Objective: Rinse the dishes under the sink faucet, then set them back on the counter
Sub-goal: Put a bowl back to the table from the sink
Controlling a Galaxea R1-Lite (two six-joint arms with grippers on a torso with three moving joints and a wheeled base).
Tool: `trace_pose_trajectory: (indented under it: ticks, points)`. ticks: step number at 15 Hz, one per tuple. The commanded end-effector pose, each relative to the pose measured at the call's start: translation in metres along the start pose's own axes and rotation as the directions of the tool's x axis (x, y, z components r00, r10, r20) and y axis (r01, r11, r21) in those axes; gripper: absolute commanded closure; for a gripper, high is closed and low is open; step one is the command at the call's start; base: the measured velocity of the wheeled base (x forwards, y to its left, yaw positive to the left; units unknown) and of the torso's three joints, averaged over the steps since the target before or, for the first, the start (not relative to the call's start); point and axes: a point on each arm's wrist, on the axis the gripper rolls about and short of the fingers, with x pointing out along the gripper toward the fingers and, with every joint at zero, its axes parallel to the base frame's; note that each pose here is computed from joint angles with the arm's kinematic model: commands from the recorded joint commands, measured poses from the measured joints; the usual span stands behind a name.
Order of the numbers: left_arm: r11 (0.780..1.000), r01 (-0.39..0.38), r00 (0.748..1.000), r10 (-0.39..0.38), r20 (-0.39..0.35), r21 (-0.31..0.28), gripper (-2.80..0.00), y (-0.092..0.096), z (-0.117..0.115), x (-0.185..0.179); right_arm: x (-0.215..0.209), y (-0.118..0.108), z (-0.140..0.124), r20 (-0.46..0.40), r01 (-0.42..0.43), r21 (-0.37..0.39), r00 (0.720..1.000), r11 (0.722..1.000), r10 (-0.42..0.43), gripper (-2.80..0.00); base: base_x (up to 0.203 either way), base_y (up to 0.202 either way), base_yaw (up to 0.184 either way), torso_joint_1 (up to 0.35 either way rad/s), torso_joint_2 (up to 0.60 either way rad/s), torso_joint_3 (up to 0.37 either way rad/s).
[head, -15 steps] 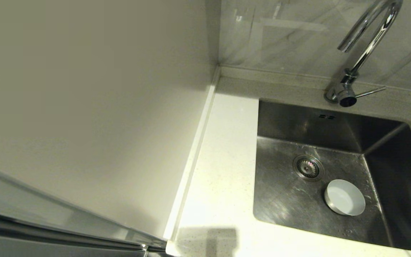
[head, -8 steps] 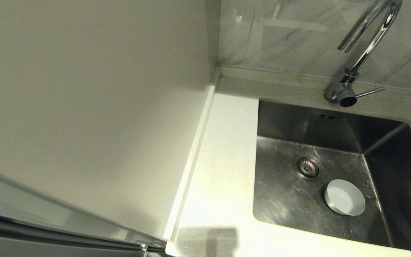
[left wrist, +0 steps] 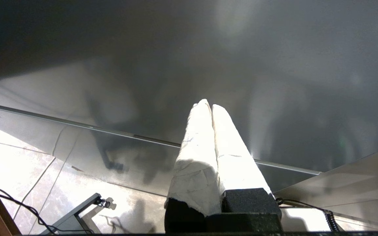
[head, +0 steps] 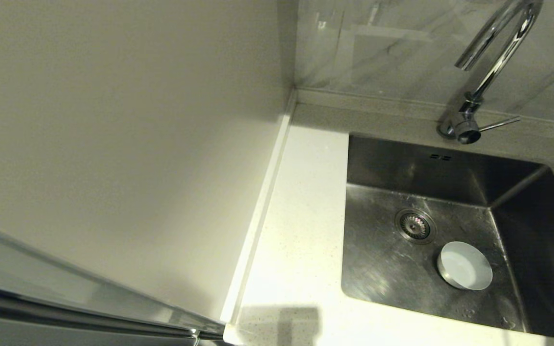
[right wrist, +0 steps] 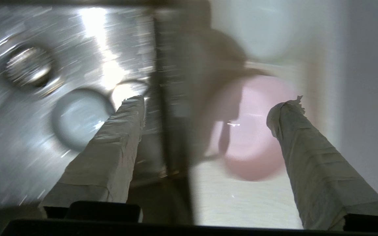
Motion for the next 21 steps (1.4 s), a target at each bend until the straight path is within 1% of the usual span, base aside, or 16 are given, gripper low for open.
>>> trace_pose_trajectory:
  ticks: [1, 2, 4, 5, 6, 7, 8, 9, 12, 15, 18, 21]
  points:
    - [1.000, 0.000, 1.000, 0.000, 0.003, -0.001, 0.00, 0.000, 0.000, 0.000, -0.027, 0.051, -0.004, 0.031, -0.104, -0.118, 0.994, 0.988, 0.108, -2.80, 0.000, 0.000, 0.000, 0.000, 0.00, 0.000]
    - [1.000, 0.002, 1.000, -0.002, 0.003, -0.001, 0.00, 0.000, 0.000, 0.000, -0.028, 0.072, -0.010, 0.009, -0.142, -0.166, 0.989, 0.976, 0.145, -2.80, 0.000, 0.000, 0.000, 0.000, 0.00, 0.000]
    - [1.000, -0.001, 1.000, 0.001, 0.003, -0.001, 0.00, 0.000, 0.000, 0.000, -0.033, 0.119, -0.033, -0.054, -0.224, -0.278, 0.975, 0.934, 0.217, -2.80, 0.000, 0.000, 0.000, 0.000, 0.00, 0.000]
    - [1.000, 0.000, 1.000, 0.000, 0.003, -0.001, 0.00, 0.000, 0.000, 0.000, -0.031, 0.134, -0.050, -0.099, -0.254, -0.315, 0.967, 0.915, 0.234, -2.80, 0.000, 0.000, 0.000, 0.000, 0.00, 0.000]
    - [1.000, 0.000, 1.000, 0.000, 0.003, -0.001, 0.00, 0.000, 0.000, 0.000, -0.027, 0.146, -0.066, -0.121, -0.271, -0.345, 0.962, 0.899, 0.243, -2.80, 0.000, 0.000, 0.000, 0.000, 0.00, 0.000]
    - [1.000, 0.000, 1.000, 0.000, 0.003, -0.001, 0.00, 0.000, 0.000, 0.000, -0.020, 0.157, -0.076, -0.115, -0.269, -0.370, 0.963, 0.889, 0.243, -2.80, 0.000, 0.000, 0.000, 0.000, 0.00, 0.000]
    - [1.000, 0.001, 1.000, -0.001, 0.003, -0.001, 0.00, 0.000, 0.000, 0.000, -0.008, 0.167, -0.083, -0.116, -0.254, -0.386, 0.967, 0.887, 0.227, -2.80, 0.000, 0.000, 0.000, 0.000, 0.00, 0.000]
    - [1.000, -0.001, 1.000, 0.001, 0.003, -0.001, 0.00, 0.000, 0.000, 0.000, 0.005, 0.176, -0.090, -0.136, -0.246, -0.391, 0.968, 0.887, 0.209, -2.80, 0.000, 0.000, 0.000, 0.000, 0.00, 0.000]
    - [1.000, 0.001, 1.000, -0.001, 0.003, -0.001, 0.00, 0.000, 0.000, 0.000, 0.038, 0.203, -0.105, -0.211, -0.239, -0.369, 0.963, 0.898, 0.170, -2.80, 0.000, 0.000, 0.000, 0.000, 0.00, 0.000]
    - [1.000, -0.001, 1.000, 0.001, 0.003, -0.001, 0.00, 0.000, 0.000, 0.000, 0.063, 0.231, -0.112, -0.249, -0.217, -0.360, 0.960, 0.907, 0.130, -2.80, 0.000, 0.000, 0.000, 0.000, 0.00, 0.000]
    - [1.000, -0.001, 1.000, 0.001, 0.003, -0.001, 0.00, 0.000, 0.000, 0.000, 0.087, 0.252, -0.115, -0.256, -0.148, -0.354, 0.965, 0.924, 0.057, -2.80, 0.000, 0.000, 0.000, 0.000, 0.00, 0.000]
    - [1.000, 0.000, 1.000, 0.000, 0.003, -0.001, 0.00, 0.000, 0.000, 0.000, 0.105, 0.263, -0.117, -0.246, -0.072, -0.360, 0.969, 0.930, -0.020, -2.80, 0.000, 0.000, 0.000, 0.000, 0.00, 0.000]
